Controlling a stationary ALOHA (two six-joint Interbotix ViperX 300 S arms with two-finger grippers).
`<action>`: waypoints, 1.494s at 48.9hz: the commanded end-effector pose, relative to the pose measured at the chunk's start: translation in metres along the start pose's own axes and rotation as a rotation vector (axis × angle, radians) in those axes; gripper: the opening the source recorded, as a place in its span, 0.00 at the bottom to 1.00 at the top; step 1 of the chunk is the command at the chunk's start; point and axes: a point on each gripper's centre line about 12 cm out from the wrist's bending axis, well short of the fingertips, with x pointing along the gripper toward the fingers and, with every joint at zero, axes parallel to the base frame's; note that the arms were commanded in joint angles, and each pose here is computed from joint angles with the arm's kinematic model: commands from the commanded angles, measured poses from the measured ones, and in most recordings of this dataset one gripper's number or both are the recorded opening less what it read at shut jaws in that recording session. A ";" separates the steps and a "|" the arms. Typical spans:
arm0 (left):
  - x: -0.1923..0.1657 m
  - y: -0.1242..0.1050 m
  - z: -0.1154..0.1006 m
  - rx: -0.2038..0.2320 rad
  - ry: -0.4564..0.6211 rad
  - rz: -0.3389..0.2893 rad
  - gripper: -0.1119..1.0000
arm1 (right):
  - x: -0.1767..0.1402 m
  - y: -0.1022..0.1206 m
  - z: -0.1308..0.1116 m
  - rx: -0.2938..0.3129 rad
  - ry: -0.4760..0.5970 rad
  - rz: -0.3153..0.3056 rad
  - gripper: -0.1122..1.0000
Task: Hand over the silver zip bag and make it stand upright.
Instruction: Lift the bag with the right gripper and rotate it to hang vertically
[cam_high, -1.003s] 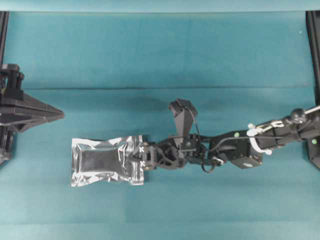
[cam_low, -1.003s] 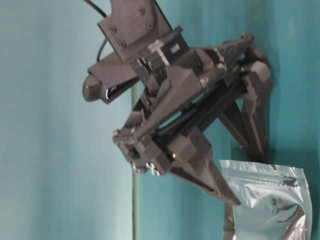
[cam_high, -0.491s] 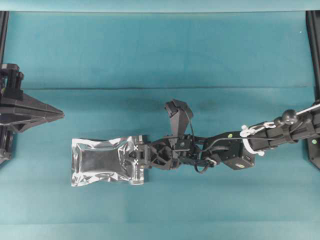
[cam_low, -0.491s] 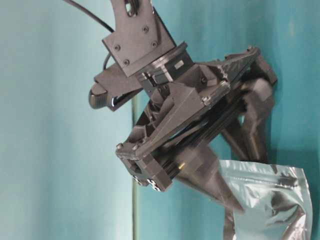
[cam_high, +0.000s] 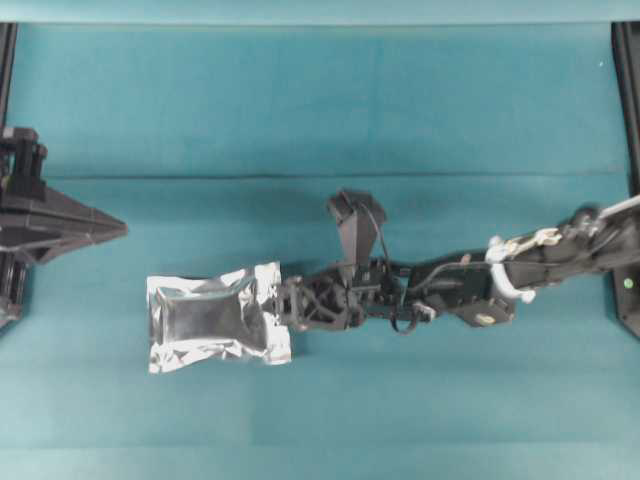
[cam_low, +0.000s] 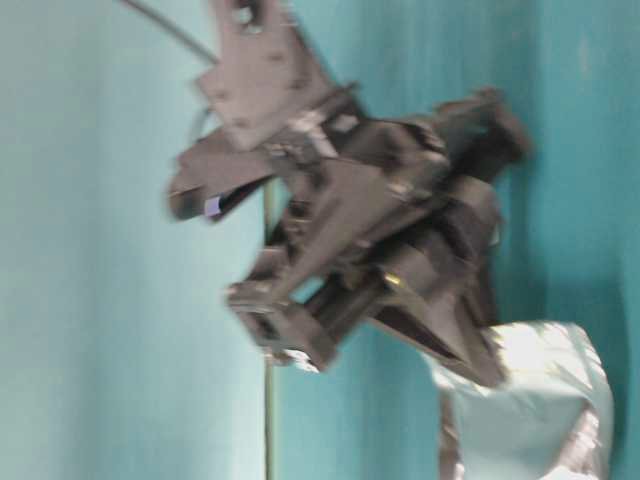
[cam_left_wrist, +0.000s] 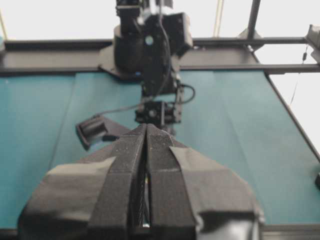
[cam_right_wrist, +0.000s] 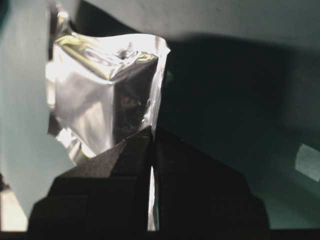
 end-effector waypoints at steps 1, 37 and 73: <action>0.002 0.000 0.009 0.005 -0.025 0.000 0.10 | -0.017 0.024 0.011 -0.073 0.019 0.019 0.12; 0.000 0.000 0.009 0.000 -0.028 0.000 0.10 | -0.115 0.108 0.047 -0.695 0.369 -0.078 0.12; -0.001 0.000 0.003 -0.009 0.021 -0.001 0.10 | -0.116 0.140 0.073 -1.255 0.494 -0.324 0.12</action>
